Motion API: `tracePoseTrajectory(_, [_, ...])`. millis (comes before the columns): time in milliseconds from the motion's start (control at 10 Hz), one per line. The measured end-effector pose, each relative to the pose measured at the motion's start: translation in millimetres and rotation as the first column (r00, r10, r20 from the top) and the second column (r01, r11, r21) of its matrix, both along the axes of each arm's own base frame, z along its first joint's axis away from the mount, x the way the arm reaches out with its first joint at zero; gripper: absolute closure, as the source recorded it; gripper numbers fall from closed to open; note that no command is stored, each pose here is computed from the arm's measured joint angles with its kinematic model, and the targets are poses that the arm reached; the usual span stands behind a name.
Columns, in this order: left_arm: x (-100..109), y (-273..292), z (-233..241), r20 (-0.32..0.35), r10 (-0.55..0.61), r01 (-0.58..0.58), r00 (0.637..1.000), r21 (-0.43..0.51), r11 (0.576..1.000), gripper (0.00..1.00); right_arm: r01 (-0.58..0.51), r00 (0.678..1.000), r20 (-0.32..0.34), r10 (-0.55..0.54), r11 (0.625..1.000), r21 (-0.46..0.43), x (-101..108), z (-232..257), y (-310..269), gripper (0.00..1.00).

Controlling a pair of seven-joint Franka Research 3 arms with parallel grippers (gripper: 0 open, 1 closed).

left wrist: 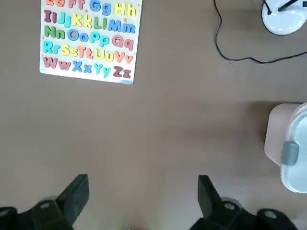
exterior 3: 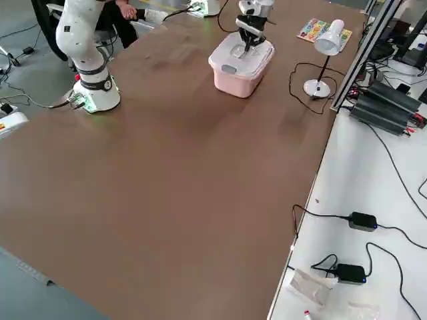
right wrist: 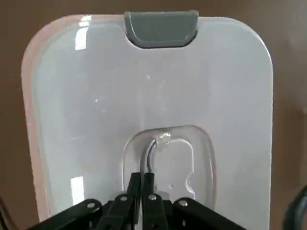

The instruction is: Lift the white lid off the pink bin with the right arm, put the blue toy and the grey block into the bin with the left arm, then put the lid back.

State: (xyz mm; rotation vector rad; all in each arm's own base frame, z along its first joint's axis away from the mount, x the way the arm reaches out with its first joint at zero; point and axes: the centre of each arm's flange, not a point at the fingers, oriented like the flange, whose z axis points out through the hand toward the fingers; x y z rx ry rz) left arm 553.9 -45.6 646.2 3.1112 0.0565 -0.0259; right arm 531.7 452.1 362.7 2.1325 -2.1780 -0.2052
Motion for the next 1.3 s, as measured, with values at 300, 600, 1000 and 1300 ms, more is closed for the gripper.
tracePoseTrajectory(300, [0.3, -0.3, -0.5, -0.001, -0.001, 0.001, 1.000, 0.000, 1.000, 0.00, -0.007, 1.000, -0.001, 0.007, 1.000, -0.003, -4.1, -1.5, 4.0, 0.95])
tracePoseTrajectory(600, [0.1, -2.6, 0.3, 0.001, -0.005, 0.005, 1.000, 0.000, 1.000, 0.00, 0.016, 1.000, 0.004, -0.016, 1.000, -0.004, 9.2, -1.7, -11.3, 0.95])
tracePoseTrajectory(1000, [-0.4, -7.3, 5.1, 0.011, -0.014, 0.014, 1.000, -0.001, 1.000, 0.00, 0.017, 1.000, 0.005, -0.017, 1.000, -0.006, 11.3, -2.4, -13.7, 0.95])
tracePoseTrajectory(1300, [-0.4, -7.3, 5.2, 0.011, -0.014, 0.014, 1.000, -0.001, 1.000, 0.00, 0.010, 1.000, 0.011, -0.010, 1.000, -0.007, 10.1, -5.6, -9.7, 0.95])
